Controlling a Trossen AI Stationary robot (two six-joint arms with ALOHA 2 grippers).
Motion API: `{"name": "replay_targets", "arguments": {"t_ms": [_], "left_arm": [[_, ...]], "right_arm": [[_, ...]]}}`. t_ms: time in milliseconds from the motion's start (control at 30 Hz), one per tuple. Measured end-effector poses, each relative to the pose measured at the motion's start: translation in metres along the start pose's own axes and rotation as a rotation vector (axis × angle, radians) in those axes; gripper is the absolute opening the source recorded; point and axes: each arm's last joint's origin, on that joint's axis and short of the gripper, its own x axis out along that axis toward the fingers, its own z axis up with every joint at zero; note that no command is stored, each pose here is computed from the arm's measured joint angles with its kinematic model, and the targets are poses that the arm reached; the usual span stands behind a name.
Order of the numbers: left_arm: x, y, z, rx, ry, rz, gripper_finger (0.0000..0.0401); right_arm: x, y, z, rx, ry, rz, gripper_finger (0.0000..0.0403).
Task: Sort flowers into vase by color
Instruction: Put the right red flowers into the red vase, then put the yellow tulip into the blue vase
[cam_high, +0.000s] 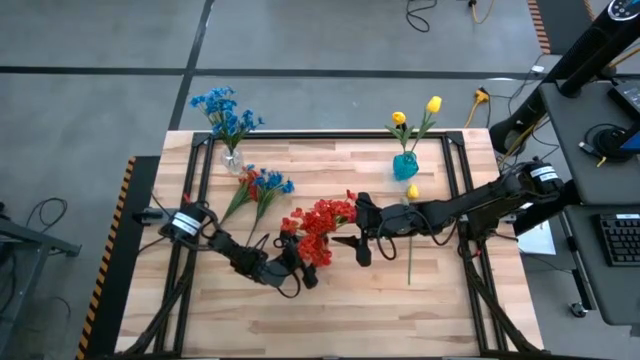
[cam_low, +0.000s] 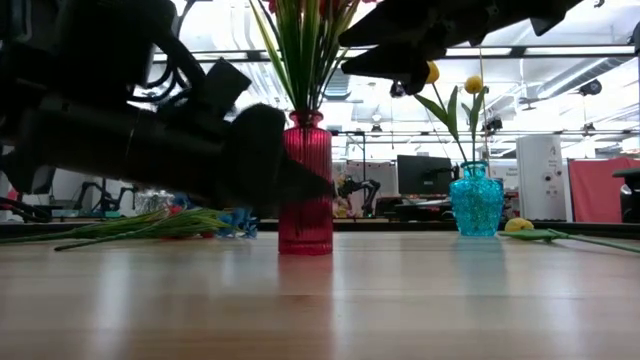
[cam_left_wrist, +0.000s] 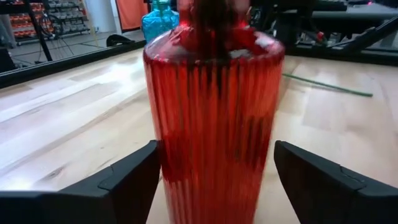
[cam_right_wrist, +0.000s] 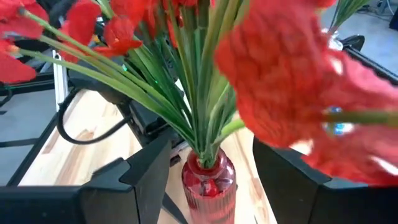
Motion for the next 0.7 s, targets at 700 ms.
{"name": "replay_targets", "arguments": {"t_ms": [700], "left_arm": [[-0.01,-0.003,0.024,0.041,-0.043,-0.026,0.0297]], "right_arm": [[-0.025,-0.004,0.009,0.032,0.066,-0.015,0.0221]]}}
